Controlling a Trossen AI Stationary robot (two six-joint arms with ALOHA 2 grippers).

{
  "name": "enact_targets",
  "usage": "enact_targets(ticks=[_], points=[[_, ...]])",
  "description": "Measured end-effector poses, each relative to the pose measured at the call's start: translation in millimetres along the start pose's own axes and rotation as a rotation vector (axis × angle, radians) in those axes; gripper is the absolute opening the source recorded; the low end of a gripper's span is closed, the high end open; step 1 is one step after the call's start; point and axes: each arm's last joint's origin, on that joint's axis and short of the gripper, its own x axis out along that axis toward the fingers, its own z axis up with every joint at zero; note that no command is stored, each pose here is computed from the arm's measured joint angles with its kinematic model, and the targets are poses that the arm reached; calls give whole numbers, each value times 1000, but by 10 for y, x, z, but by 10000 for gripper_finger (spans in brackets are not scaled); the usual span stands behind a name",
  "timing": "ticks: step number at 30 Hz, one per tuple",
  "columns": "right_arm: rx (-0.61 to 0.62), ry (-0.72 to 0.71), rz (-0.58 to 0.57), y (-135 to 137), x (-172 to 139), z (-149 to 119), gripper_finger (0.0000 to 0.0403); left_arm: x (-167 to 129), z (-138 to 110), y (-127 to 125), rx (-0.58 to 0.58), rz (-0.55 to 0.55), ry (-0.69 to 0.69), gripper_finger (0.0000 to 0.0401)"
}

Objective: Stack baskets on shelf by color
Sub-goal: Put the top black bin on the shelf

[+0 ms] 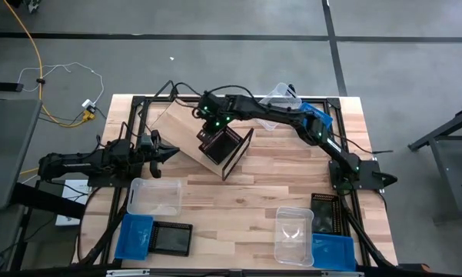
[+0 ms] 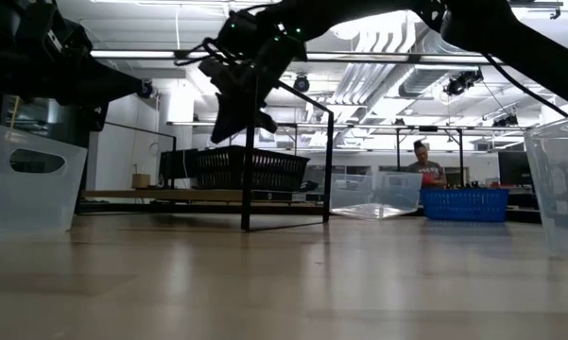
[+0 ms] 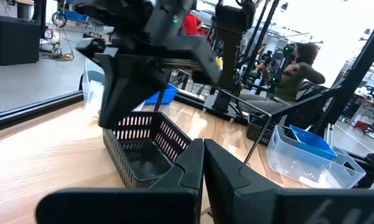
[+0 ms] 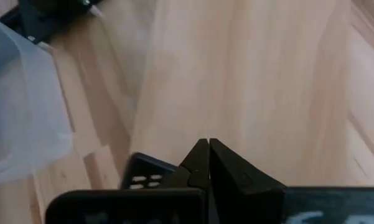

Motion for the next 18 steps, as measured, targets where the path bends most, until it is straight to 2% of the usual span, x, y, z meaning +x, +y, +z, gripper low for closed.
enact_targets(ticks=[10, 18], points=[[67, -34, -35, 316, 71, -79, 0, 0, 1, -1, 0, 0, 0, 1], [94, -34, -44, 399, 287, -156, 0, 0, -1, 0, 0, 0, 1, 1]])
